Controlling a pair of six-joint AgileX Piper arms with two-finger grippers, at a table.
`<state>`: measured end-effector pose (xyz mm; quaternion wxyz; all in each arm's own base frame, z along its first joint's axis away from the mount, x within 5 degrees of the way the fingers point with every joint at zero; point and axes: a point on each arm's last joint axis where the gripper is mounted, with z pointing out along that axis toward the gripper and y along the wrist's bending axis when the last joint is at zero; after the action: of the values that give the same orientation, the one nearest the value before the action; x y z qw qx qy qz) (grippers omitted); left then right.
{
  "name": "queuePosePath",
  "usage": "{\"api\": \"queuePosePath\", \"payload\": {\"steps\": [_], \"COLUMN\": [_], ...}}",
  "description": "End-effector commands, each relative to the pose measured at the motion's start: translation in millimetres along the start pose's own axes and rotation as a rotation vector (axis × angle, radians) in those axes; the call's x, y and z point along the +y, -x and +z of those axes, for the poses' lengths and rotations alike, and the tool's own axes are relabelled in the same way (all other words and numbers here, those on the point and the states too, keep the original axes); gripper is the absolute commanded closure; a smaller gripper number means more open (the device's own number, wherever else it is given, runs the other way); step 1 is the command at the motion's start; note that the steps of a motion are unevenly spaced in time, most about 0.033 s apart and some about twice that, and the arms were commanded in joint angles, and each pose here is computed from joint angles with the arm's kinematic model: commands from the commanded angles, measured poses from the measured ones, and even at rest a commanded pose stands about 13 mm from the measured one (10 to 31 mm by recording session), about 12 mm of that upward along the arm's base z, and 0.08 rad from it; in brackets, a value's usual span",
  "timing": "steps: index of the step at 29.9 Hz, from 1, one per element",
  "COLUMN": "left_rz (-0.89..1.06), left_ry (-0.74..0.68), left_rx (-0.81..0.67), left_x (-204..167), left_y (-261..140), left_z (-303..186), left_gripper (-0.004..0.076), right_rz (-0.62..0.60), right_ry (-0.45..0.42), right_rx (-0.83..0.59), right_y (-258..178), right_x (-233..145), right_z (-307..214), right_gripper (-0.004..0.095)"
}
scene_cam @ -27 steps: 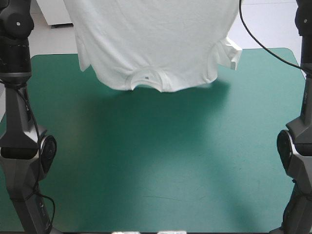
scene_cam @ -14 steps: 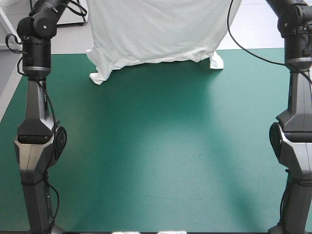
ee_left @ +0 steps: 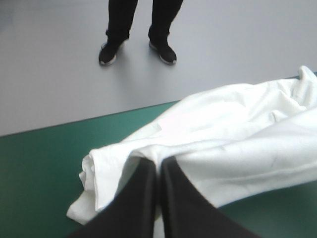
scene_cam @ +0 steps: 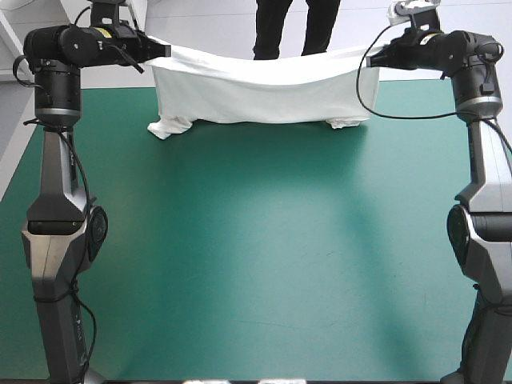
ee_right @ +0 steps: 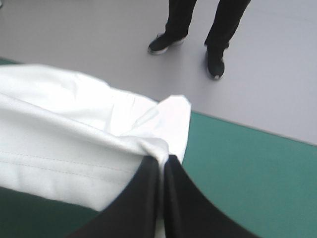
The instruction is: Fold the cloth
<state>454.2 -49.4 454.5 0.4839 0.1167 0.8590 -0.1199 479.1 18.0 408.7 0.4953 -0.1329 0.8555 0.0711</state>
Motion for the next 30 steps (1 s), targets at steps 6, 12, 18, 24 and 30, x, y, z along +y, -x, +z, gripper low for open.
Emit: {"api": "queuePosePath", "payload": {"steps": [6,12,18,24,30], "left_rz": [-0.085,-0.024,-0.081,-0.068,-0.071], "left_ry": [-0.115,-0.046,-0.07,-0.062,-0.044], "left_rx": [0.016,0.203,0.403,0.514,0.61], "left_x": [-23,-29,-35,-46,-53], "left_y": [6,-23,-72,-113,-162], "left_z": [-28,-31,-44,-75,-109], "left_gripper": [0.0733,0.0733,0.0733,0.0733,0.0733], "right_rz": [-0.005,0.02,0.049,0.037,0.0], "right_ry": [0.031,0.077,0.118,0.122,0.09], "right_rx": [0.102,0.238,0.397,0.496,0.58], "right_y": [-10,-37,-75,-107,-139], "right_x": [17,28,40,52,65], "right_z": [-61,-76,-83,-104,-128], "right_gripper": [0.0925,0.0925,0.0925,0.0925,0.0925]}}
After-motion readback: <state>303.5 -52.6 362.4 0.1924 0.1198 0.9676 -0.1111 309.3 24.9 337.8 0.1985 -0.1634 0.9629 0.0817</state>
